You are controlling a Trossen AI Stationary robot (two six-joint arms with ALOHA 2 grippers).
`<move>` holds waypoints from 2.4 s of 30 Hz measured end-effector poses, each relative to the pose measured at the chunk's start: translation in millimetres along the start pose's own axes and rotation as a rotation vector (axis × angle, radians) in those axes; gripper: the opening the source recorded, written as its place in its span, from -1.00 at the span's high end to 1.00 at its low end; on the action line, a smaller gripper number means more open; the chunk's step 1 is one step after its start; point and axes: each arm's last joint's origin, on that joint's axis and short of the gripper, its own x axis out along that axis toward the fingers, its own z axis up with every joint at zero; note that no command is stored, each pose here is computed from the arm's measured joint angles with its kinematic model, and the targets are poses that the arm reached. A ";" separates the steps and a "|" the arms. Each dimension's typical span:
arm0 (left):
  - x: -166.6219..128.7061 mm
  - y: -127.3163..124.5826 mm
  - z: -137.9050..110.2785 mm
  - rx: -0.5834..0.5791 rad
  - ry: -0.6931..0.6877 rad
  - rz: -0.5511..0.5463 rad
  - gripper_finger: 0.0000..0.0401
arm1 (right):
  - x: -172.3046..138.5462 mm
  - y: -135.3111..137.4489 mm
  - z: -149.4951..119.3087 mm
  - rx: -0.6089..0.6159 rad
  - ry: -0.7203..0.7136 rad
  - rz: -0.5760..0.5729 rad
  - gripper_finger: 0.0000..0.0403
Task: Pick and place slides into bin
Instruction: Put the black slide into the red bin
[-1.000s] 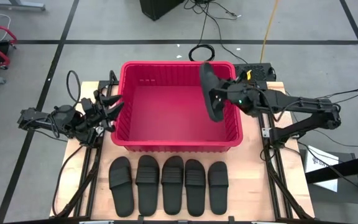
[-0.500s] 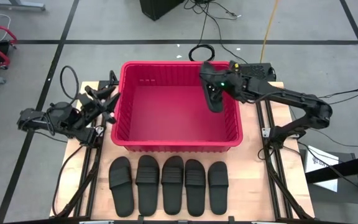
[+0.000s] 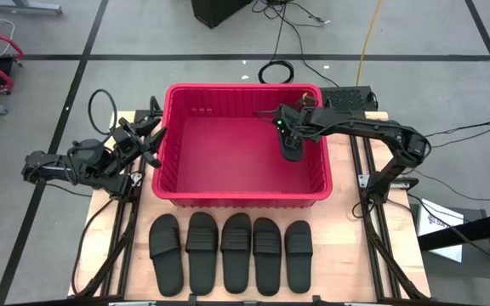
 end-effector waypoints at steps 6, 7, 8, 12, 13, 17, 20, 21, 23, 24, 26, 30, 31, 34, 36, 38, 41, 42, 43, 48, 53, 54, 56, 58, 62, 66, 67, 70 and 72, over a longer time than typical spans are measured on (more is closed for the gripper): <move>0.0 0.0 0.3 -0.001 -0.002 -0.002 0.11 | 16.2 6.7 3.2 -0.014 0.041 0.003 0.97; 0.0 0.0 0.6 -0.001 -0.005 -0.003 0.11 | 19.1 6.8 3.7 -0.013 0.046 0.002 0.97; 0.0 0.0 0.8 -0.002 -0.007 -0.003 0.11 | 22.4 6.5 3.8 -0.014 0.054 0.001 0.97; 0.0 0.0 0.8 -0.006 -0.007 -0.004 0.11 | 37.3 4.4 2.1 -0.027 0.104 0.002 0.97; 0.0 0.0 0.8 -0.006 -0.007 -0.004 0.11 | 41.4 4.1 1.4 -0.029 0.120 0.002 0.97; 0.0 0.0 0.8 -0.007 -0.007 -0.004 0.11 | 56.0 4.1 0.0 -0.029 0.159 0.032 0.97; 0.0 -0.1 0.8 -0.008 -0.007 -0.005 0.11 | 65.5 5.0 -0.5 -0.024 0.173 0.079 0.97; 0.0 -0.1 0.9 -0.010 -0.007 -0.005 0.11 | 69.3 5.4 -0.8 -0.024 0.182 0.081 0.97; 0.0 -0.1 0.9 -0.010 -0.008 -0.005 0.11 | 75.7 6.5 -1.3 -0.037 0.198 0.084 0.97; 0.0 -0.1 0.9 -0.010 -0.008 -0.005 0.11 | 78.5 6.5 -1.8 -0.043 0.206 0.087 0.97; 0.0 -0.1 0.9 -0.010 -0.008 -0.005 0.11 | 83.2 6.2 -2.0 -0.048 0.212 0.090 0.97; 0.0 -0.1 0.9 -0.010 -0.008 -0.005 0.11 | 88.6 4.2 -2.3 -0.046 0.210 0.111 0.97; 0.0 -0.1 0.9 -0.010 -0.008 -0.005 0.11 | 89.2 4.0 -2.2 -0.044 0.208 0.118 0.97; 0.0 -0.1 0.9 -0.011 -0.008 -0.005 0.11 | 90.2 3.2 -2.2 -0.041 0.202 0.134 0.95; 0.0 -0.1 0.9 -0.013 -0.008 -0.006 0.11 | 90.2 3.4 -2.2 -0.047 0.203 0.134 0.92; 0.0 -0.6 1.0 -0.014 -0.010 -0.023 0.11 | 90.3 3.4 -2.4 -0.061 0.204 0.136 0.88; 0.0 -1.4 1.6 -0.020 -0.019 -0.052 0.11 | 90.3 3.3 -2.5 -0.063 0.205 0.135 0.81; -0.1 -1.6 1.7 -0.021 -0.020 -0.060 0.11 | 90.2 3.4 -2.6 -0.065 0.206 0.136 0.78; -0.1 -1.8 1.9 -0.022 -0.022 -0.066 0.11 | 90.2 3.4 -2.7 -0.069 0.206 0.136 0.75; -0.1 -1.8 1.9 -0.022 -0.022 -0.068 0.11 | 90.3 3.3 -2.7 -0.091 0.205 0.136 0.62; -0.1 -1.8 1.9 -0.025 -0.022 -0.068 0.11 | 90.1 3.5 -3.3 -0.119 0.208 0.142 0.48; -0.1 -1.8 1.9 -0.025 -0.022 -0.068 0.11 | 90.0 3.7 -3.6 -0.122 0.209 0.149 0.46; -0.1 -1.8 1.9 -0.025 -0.022 -0.068 0.11 | 89.7 4.9 -4.3 -0.124 0.208 0.186 0.40; -0.1 -1.8 1.9 -0.024 -0.022 -0.068 0.11 | 89.5 6.0 -4.4 -0.117 0.202 0.221 0.35; -0.1 -1.8 1.9 -0.024 -0.022 -0.068 0.11 | 88.8 6.6 -5.7 -0.111 0.216 0.227 0.29; -0.1 -1.8 1.9 -0.024 -0.022 -0.068 0.11 | 87.4 5.5 -6.3 -0.113 0.216 0.227 0.25; -0.1 -1.8 1.9 -0.024 -0.022 -0.068 0.11 | 85.8 4.7 -6.2 -0.113 0.210 0.226 0.25; -0.1 -1.8 1.9 -0.024 -0.022 -0.068 0.11 | 75.8 1.6 -5.3 -0.115 0.180 0.221 0.26; -0.1 -1.8 1.9 -0.024 -0.022 -0.067 0.11 | 64.7 -2.2 -4.7 -0.106 0.146 0.217 0.26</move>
